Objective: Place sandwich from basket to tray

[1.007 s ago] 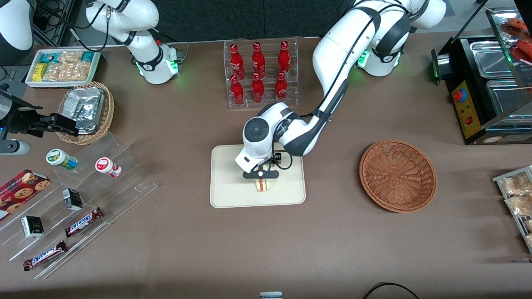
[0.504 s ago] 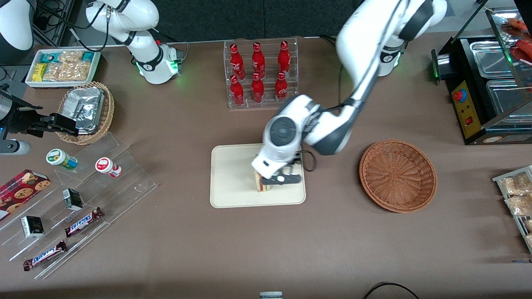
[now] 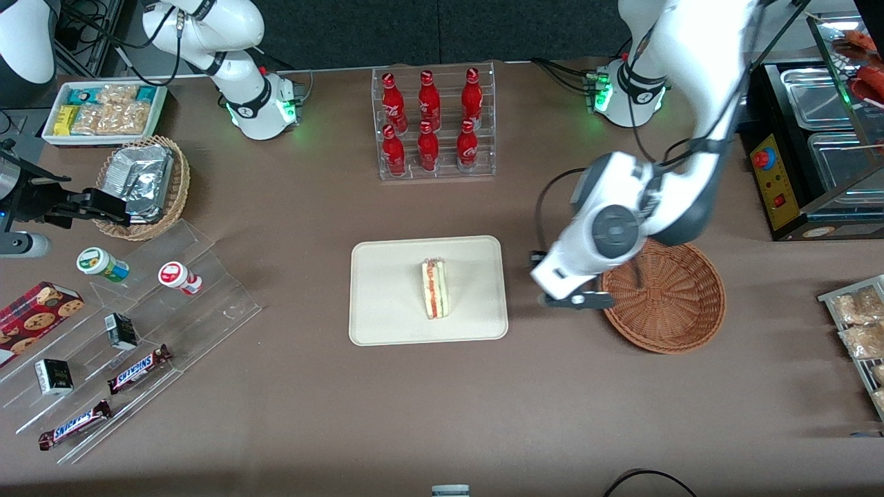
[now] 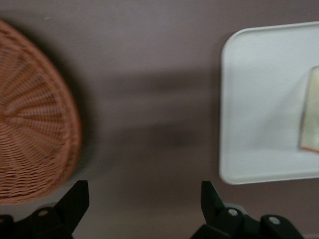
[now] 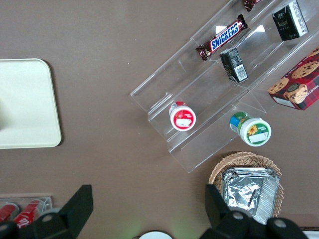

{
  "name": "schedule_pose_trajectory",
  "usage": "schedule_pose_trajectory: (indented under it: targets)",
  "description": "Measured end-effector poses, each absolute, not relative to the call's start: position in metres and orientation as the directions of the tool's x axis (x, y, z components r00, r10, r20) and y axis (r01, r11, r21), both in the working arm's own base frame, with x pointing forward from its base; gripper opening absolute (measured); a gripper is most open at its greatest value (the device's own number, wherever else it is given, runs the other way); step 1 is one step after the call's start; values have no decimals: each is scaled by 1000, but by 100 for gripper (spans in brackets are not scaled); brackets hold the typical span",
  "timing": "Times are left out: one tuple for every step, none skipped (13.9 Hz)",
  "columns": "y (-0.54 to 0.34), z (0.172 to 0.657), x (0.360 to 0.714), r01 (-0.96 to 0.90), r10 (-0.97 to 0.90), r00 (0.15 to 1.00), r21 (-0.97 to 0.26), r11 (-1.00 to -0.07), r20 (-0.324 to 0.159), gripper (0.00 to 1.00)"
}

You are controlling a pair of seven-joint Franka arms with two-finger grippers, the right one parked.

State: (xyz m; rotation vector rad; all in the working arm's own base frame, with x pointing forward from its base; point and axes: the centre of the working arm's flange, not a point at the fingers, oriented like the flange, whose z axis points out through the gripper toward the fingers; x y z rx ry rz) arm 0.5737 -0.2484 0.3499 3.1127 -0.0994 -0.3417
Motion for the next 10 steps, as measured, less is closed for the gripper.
schedule_pose_trajectory:
  targets:
    - [-223,355,572,-71,-74,973,20,-997,-219,100]
    - [-200,360,570,-78,-82,972,25,-997,-218,100]
    - [-179,365,570,-86,-90,973,32,-996,-214,100]
    - [-160,371,571,-92,-98,973,39,-995,-208,100]
    - [-141,377,571,-101,-108,974,46,-994,-200,100]
    - [-122,385,572,-112,-120,973,52,-992,-195,100]
    - [-106,393,570,-119,-128,973,57,-991,-192,100]
    - [-93,402,567,-121,-130,975,59,-991,-182,100]
    - [-86,412,563,-119,-127,978,58,-991,-168,100]
    - [-81,424,559,-113,-121,981,55,-992,-153,100]
